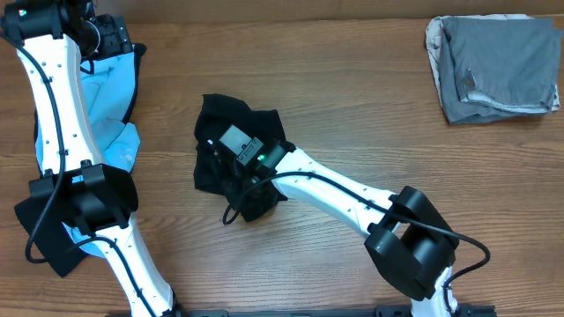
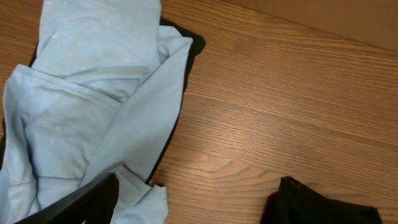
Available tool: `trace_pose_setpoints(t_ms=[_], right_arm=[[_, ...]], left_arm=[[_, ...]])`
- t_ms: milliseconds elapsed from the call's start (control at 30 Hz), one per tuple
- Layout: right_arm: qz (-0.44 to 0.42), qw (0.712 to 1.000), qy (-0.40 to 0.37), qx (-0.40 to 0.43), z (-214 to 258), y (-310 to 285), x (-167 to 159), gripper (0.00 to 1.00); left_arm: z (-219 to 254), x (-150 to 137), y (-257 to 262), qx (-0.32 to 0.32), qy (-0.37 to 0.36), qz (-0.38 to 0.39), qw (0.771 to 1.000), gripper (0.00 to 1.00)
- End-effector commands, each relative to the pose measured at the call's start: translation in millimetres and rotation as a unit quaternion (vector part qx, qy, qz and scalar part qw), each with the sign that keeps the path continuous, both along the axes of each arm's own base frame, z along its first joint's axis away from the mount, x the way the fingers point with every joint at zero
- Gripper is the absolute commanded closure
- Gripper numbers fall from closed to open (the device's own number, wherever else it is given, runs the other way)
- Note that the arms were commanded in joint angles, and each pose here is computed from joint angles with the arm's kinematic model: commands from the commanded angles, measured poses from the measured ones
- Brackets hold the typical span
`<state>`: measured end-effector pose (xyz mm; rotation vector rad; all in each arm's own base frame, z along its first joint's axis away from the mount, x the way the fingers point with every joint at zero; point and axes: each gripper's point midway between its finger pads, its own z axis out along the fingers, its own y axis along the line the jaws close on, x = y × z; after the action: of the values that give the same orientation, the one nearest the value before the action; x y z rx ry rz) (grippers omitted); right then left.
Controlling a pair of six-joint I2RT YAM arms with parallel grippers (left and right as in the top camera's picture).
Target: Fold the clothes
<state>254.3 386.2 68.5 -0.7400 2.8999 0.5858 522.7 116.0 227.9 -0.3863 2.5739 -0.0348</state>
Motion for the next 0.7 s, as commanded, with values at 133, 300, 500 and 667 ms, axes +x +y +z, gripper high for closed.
trace_pose_setpoints(t_ms=[133,300,500,667], right_arm=[[0.043,0.998,0.013,0.044,15,12,-2,0.83],[0.014,0.998,-0.038,0.04,37,-9,41,0.59],[0.052,0.995,-0.083,0.035,35,-20,64,0.52],[0.091,0.989,-0.114,0.028,28,-16,70,0.49]], left_arm=[[4,2,-13,-0.015,-0.007,-0.013,1.0,0.16],[4,3,-14,-0.014,-0.008,-0.014,1.0,0.16],[5,4,-16,-0.014,-0.011,-0.015,1.0,0.16],[5,4,-16,-0.014,-0.01,-0.016,1.0,0.16]])
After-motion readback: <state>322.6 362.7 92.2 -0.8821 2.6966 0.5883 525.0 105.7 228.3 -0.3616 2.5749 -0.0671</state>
